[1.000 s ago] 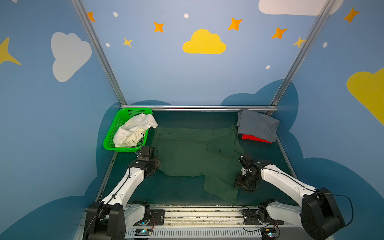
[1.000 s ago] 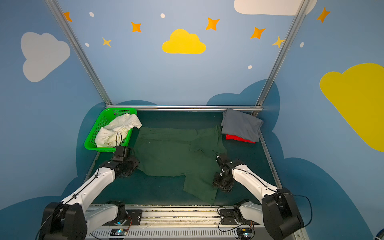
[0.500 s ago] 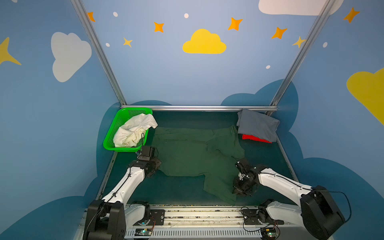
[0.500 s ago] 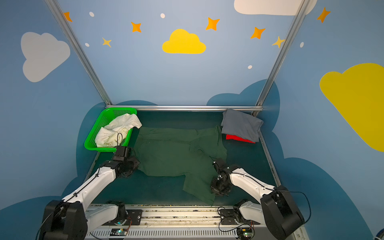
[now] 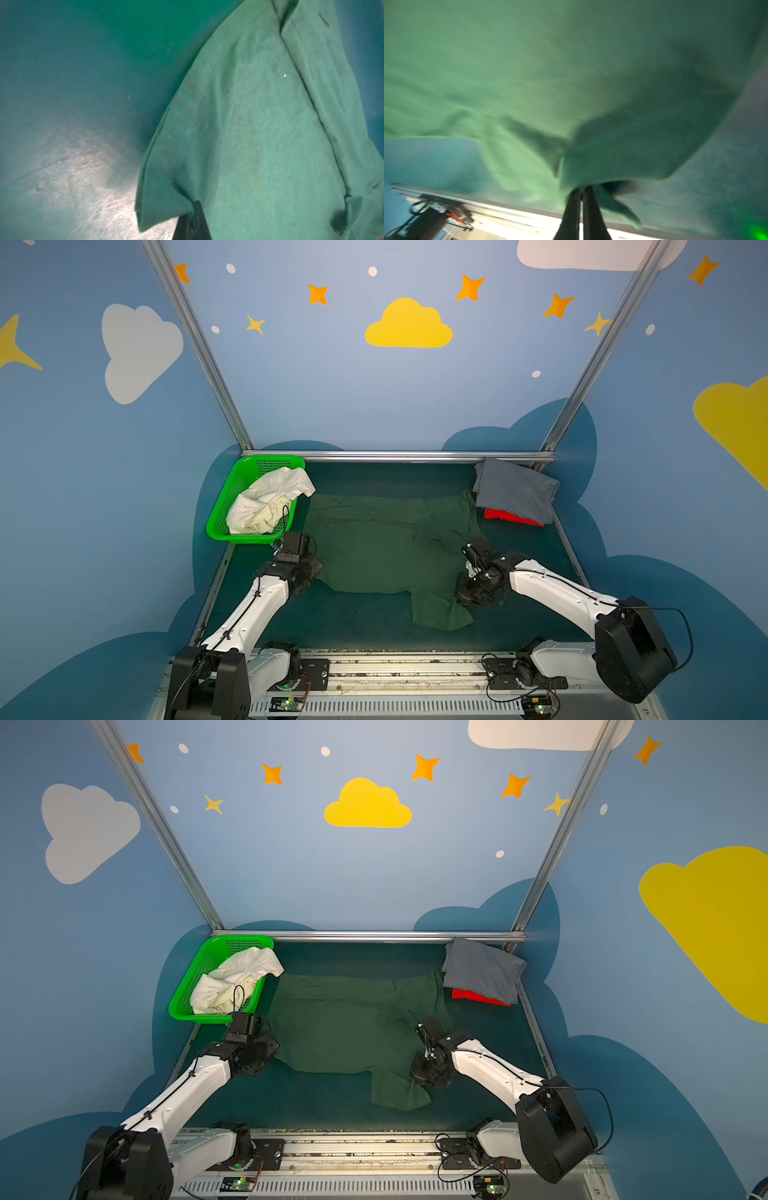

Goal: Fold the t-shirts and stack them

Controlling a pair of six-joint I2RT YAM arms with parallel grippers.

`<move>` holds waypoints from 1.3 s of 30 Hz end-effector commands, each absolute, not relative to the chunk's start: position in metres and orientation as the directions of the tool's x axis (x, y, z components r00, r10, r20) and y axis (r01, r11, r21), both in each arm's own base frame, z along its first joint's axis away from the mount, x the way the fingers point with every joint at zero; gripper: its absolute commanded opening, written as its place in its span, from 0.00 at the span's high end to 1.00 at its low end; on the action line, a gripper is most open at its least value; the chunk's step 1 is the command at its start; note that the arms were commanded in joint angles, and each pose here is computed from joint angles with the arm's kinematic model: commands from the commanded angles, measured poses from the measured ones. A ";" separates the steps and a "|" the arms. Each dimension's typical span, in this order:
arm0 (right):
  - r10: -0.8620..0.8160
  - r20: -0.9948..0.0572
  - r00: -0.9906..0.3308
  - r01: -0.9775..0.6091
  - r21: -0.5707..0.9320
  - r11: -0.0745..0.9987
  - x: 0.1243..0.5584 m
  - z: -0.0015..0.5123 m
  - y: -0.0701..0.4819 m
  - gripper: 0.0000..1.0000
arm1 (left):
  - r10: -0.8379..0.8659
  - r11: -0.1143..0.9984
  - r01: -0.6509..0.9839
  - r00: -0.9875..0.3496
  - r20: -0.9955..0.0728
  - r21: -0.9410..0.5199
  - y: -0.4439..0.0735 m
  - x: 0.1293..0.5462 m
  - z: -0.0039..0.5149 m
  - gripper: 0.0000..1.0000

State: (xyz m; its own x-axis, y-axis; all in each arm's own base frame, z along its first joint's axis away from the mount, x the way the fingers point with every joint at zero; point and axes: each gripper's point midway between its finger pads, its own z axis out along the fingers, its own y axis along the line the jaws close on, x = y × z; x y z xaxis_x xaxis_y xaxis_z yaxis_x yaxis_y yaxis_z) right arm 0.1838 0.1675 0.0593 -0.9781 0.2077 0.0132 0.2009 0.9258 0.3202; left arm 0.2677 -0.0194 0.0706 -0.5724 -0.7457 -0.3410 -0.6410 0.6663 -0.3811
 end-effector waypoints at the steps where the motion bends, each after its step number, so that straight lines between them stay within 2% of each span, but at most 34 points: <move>1: 0.213 -0.034 -0.977 0.191 0.316 0.929 0.202 0.073 0.167 1.00 | -0.730 0.683 -0.632 -0.577 -0.366 -0.366 -0.016 0.268 0.077 0.97; 18: 0.301 -0.147 -0.942 0.228 0.375 0.898 0.278 0.098 0.162 1.00 | -0.732 0.681 -0.631 -0.569 -0.375 -0.371 -0.014 0.268 0.086 0.97; 22: 0.279 -0.110 -0.954 0.224 0.355 0.907 0.271 0.089 0.160 1.00 | -0.732 0.681 -0.631 -0.566 -0.380 -0.371 -0.013 0.269 0.091 0.97; 26: 0.247 -0.025 -0.969 0.228 0.306 0.924 0.241 0.071 0.149 1.00 | -0.730 0.683 -0.626 -0.566 -0.384 -0.376 -0.014 0.271 0.095 0.97; 28: 0.247 0.013 -0.969 0.240 0.292 0.926 0.222 0.063 0.143 0.67 | -0.731 0.682 -0.629 -0.564 -0.384 -0.373 -0.013 0.270 0.095 0.97; 33: 0.241 0.079 -0.967 0.254 0.279 0.926 0.181 0.047 0.132 0.29 | -0.734 0.679 -0.629 -0.566 -0.375 -0.379 -0.015 0.271 0.093 0.97; 35: 0.243 0.099 -0.965 0.262 0.276 0.925 0.170 0.042 0.129 0.23 | -0.733 0.680 -0.626 -0.571 -0.371 -0.381 -0.017 0.271 0.092 0.97; 39: 0.235 0.121 -0.964 0.260 0.287 0.922 0.161 0.031 0.132 0.22 | -0.732 0.681 -0.624 -0.573 -0.368 -0.383 -0.018 0.273 0.092 0.97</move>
State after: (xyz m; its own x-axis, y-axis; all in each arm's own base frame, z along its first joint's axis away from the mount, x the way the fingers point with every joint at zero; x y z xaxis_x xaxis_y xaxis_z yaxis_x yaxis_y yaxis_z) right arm 0.1677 0.1281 0.0340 -0.9654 0.2410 0.0992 0.2593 0.9267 0.2722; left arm 0.2718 -0.0185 0.0891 -0.5688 -0.7379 -0.3634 -0.6252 0.6749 -0.3919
